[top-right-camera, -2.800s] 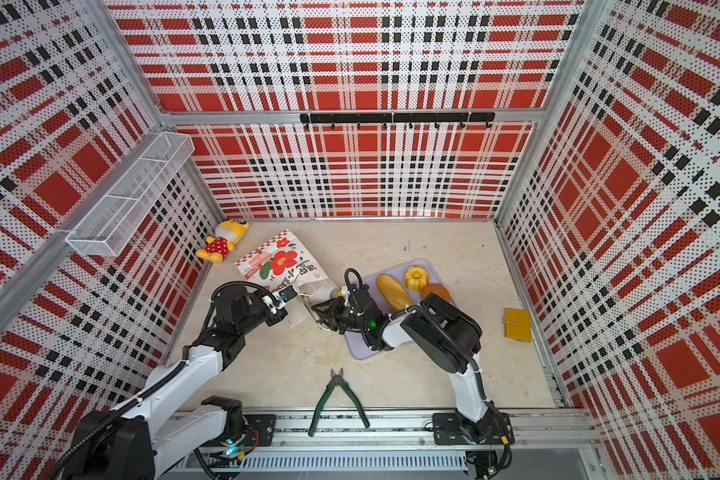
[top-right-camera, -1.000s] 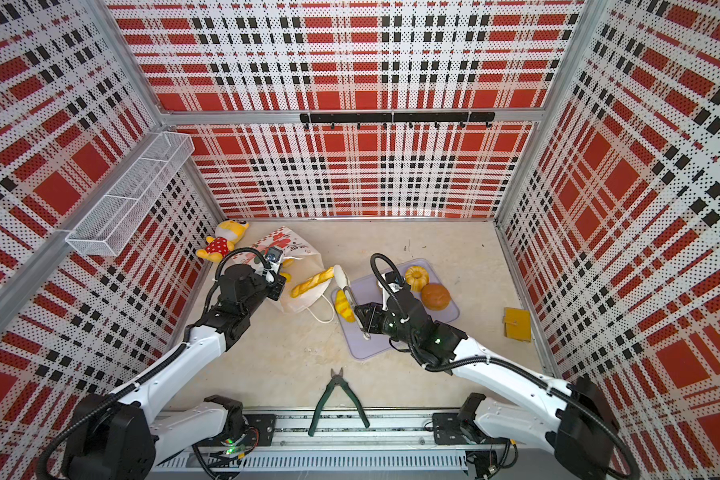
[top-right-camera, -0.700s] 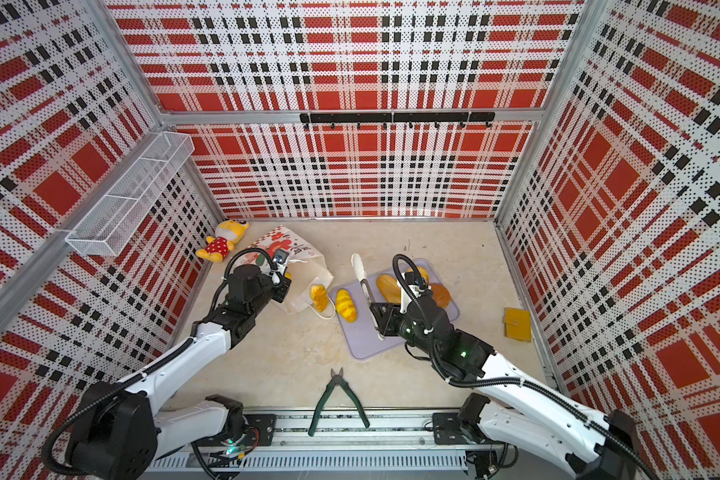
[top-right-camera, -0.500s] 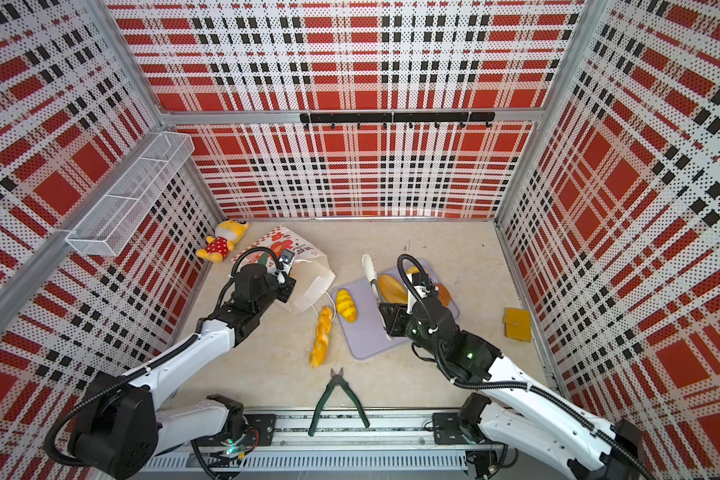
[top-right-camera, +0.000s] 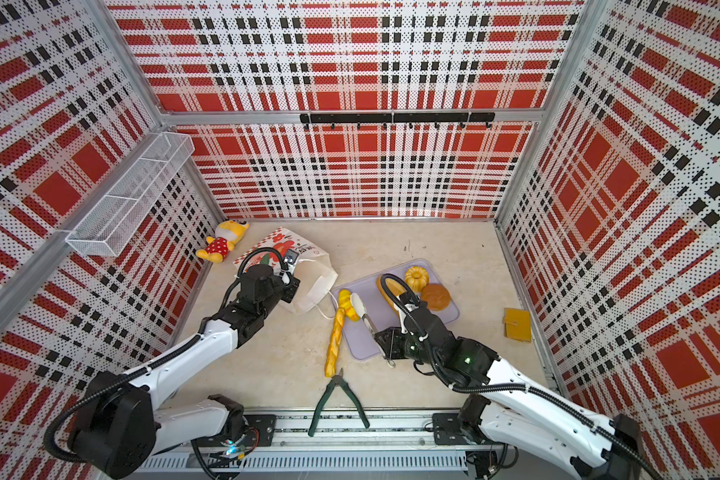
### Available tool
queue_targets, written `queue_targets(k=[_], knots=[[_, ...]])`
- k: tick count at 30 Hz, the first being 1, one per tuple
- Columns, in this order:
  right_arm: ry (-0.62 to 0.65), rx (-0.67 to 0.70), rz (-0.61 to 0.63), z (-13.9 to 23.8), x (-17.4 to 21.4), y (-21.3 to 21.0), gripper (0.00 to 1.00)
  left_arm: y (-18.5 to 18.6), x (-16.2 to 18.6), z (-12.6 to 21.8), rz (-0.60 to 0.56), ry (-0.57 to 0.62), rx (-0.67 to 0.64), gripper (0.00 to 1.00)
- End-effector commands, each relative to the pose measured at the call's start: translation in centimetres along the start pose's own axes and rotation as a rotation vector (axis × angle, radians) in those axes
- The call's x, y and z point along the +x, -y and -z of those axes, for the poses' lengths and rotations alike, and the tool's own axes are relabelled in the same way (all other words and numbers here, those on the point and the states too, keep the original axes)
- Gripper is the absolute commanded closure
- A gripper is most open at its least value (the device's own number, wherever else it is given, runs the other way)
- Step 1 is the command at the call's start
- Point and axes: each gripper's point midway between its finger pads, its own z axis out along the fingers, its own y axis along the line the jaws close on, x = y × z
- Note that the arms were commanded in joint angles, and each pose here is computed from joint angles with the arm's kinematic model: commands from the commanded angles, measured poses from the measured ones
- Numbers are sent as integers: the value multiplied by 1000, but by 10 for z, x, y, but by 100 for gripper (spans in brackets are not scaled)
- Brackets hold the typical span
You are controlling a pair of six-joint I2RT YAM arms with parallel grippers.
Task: Take the fake bread out of the paper bag
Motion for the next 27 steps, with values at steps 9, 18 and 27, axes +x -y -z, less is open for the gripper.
queue_targets(k=[9,18,27], knots=[[4,-38,16,1,-16,-26,100,-52,-5,-15,-52,-7,-119,100],[0,50,138,10,-47,-33,100,-63,-34,-20,-25,97,-115,100],[-46,-154,139,-40,-68,-93,87,-20,-40,-10,-167,286,94,100]])
